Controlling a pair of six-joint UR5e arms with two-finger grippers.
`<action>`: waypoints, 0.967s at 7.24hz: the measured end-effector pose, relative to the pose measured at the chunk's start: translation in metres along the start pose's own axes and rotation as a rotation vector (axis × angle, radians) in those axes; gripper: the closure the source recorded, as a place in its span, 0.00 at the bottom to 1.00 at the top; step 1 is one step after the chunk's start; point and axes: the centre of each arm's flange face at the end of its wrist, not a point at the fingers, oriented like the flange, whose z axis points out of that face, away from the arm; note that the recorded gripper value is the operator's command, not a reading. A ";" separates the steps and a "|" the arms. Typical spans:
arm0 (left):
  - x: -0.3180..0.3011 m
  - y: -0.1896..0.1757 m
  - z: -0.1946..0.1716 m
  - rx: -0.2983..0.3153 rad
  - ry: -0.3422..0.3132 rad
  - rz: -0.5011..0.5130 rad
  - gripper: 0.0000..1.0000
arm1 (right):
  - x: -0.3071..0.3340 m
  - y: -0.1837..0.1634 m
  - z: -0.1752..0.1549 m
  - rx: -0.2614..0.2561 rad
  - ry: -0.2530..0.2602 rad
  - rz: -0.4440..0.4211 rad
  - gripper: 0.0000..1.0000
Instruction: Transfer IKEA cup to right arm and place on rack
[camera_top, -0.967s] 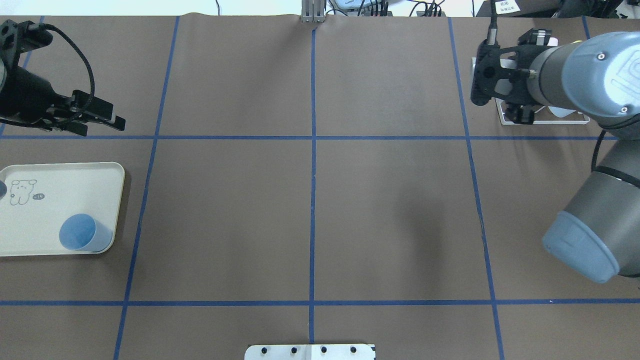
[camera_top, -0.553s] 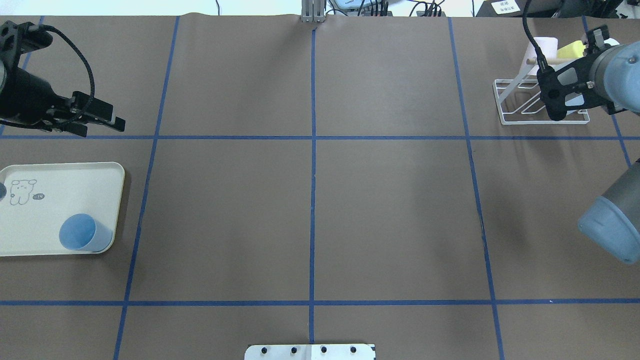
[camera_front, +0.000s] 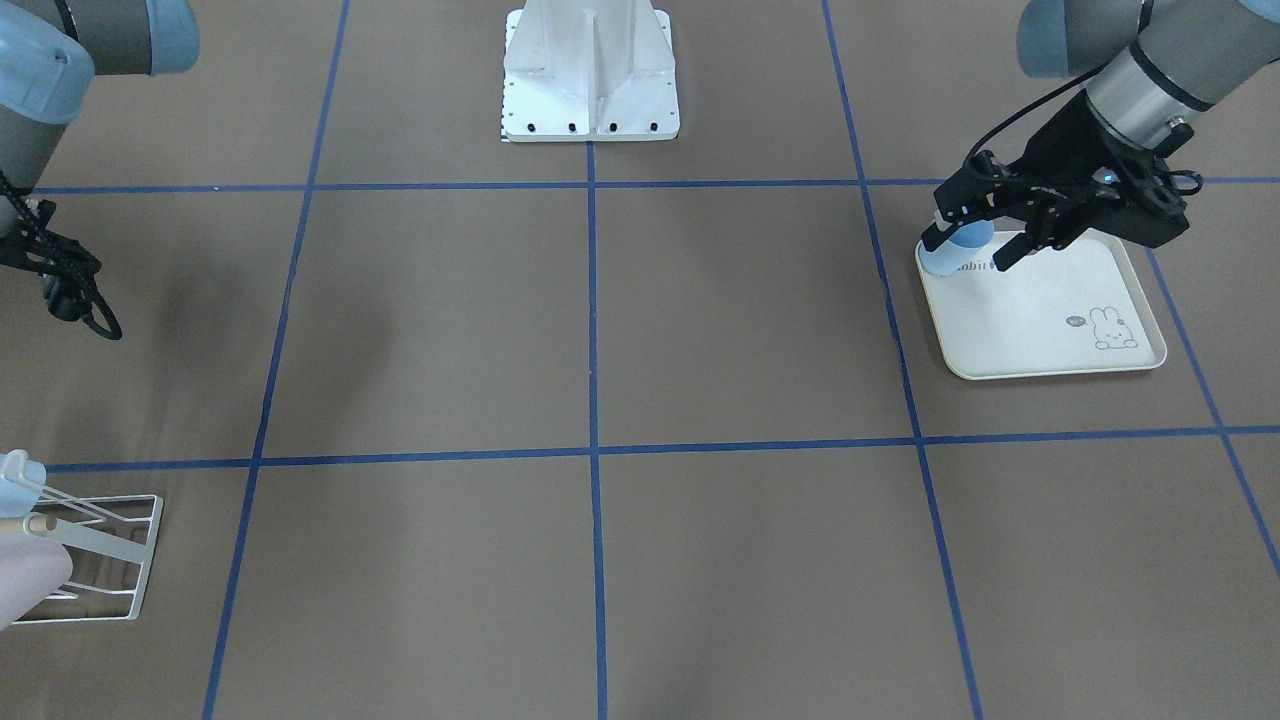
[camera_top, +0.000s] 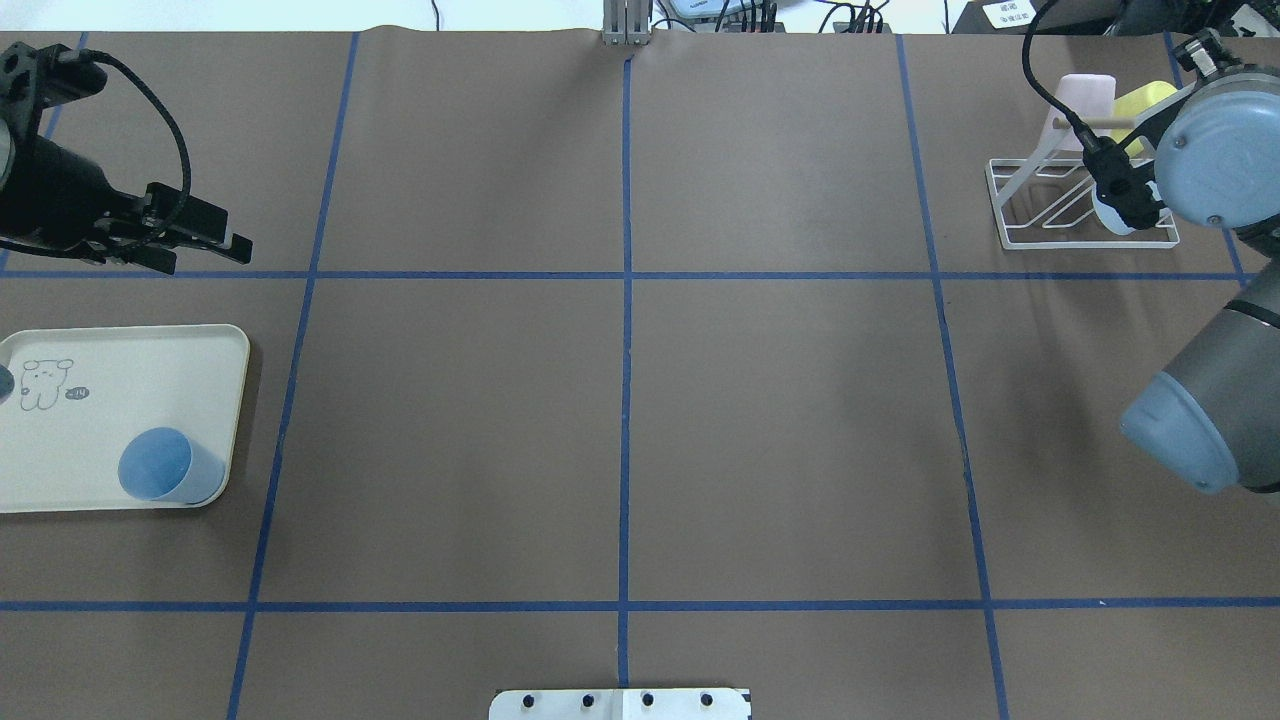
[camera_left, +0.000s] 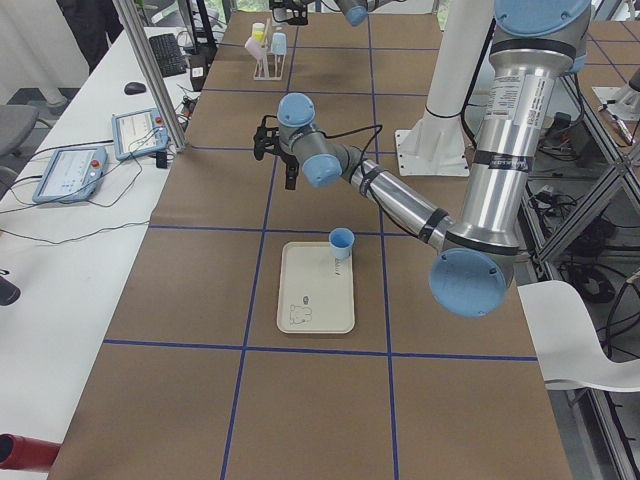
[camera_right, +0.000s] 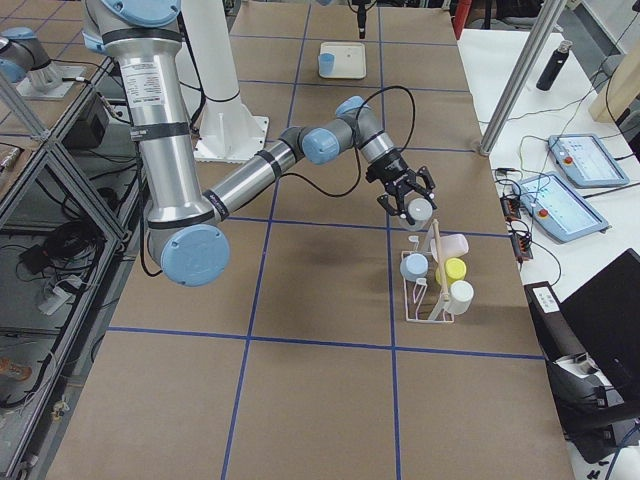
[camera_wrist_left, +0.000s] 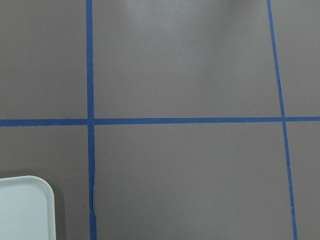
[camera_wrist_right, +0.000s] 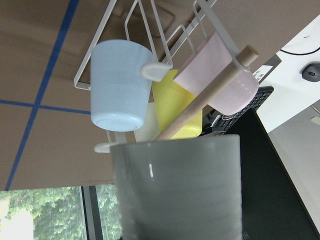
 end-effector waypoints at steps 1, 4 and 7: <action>0.000 0.000 0.000 0.000 0.000 0.000 0.00 | 0.004 -0.006 0.006 -0.018 -0.003 -0.014 0.66; 0.000 0.000 0.001 -0.002 -0.001 -0.001 0.00 | 0.016 -0.031 0.023 -0.049 -0.017 -0.040 0.66; 0.000 0.000 0.002 -0.002 -0.001 -0.001 0.00 | 0.011 -0.053 0.035 -0.058 -0.037 -0.055 0.61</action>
